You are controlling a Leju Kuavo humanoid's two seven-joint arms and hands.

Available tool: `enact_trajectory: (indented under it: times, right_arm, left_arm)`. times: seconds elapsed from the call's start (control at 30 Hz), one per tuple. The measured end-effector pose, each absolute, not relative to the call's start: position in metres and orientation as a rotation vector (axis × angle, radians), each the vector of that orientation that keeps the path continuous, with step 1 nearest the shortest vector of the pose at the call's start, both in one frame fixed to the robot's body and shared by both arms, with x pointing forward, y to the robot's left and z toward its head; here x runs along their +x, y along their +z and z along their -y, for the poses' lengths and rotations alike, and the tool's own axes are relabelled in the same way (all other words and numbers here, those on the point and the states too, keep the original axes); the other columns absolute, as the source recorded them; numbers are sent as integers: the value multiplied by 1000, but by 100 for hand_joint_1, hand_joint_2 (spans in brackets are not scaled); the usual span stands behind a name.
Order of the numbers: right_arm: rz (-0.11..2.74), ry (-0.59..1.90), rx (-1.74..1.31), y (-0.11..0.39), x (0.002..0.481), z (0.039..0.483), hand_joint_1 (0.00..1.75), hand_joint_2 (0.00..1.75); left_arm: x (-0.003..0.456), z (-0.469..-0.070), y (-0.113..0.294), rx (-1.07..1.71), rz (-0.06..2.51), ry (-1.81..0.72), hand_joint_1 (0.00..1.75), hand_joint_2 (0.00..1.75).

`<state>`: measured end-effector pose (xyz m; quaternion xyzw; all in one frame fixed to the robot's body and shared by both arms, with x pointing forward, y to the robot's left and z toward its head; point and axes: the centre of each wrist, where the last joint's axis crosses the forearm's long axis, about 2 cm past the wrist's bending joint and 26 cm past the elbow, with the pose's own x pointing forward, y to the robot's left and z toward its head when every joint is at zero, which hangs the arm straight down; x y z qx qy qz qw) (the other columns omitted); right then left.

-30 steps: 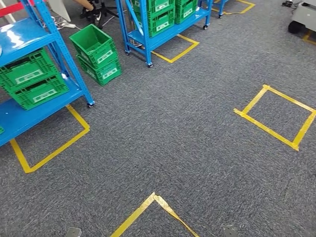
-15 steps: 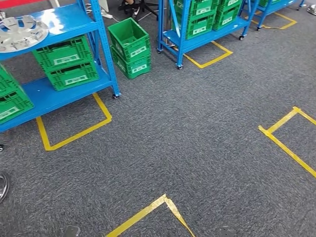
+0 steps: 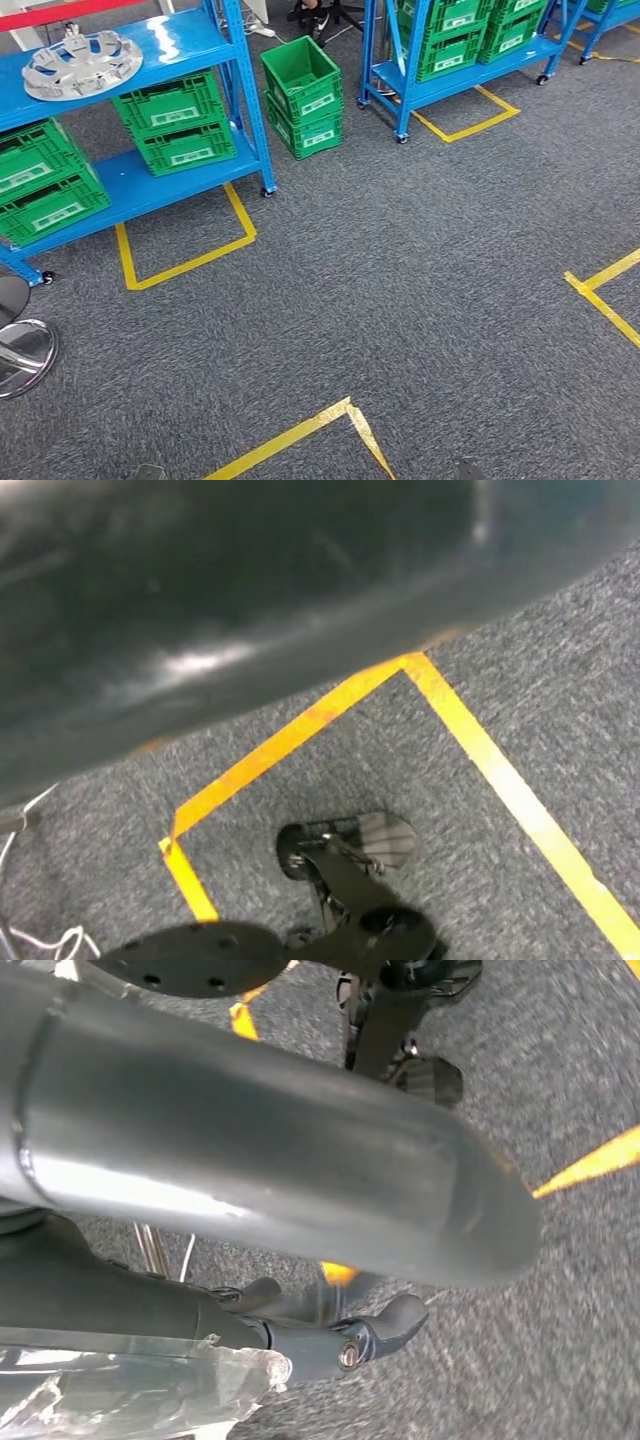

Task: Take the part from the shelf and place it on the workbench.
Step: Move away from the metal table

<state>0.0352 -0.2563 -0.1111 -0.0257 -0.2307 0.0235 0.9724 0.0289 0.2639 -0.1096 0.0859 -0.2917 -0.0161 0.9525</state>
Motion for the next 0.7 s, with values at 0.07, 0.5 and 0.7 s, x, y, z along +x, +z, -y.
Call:
enact_trajectory:
  times: [0.07,0.5,0.7]
  right_arm:
    - [464,49,-53,-111,34,257,0,0]
    - [480,56,-53,-111,37,257,0,0]
    - [472,52,-54,-111,34,257,0,0]
  left_arm:
    - [31,-264,-109,174,595,-38,0,0]
    - [34,-260,-109,169,596,-29,0,0]
    - [34,-259,-109,167,595,-33,0,0]
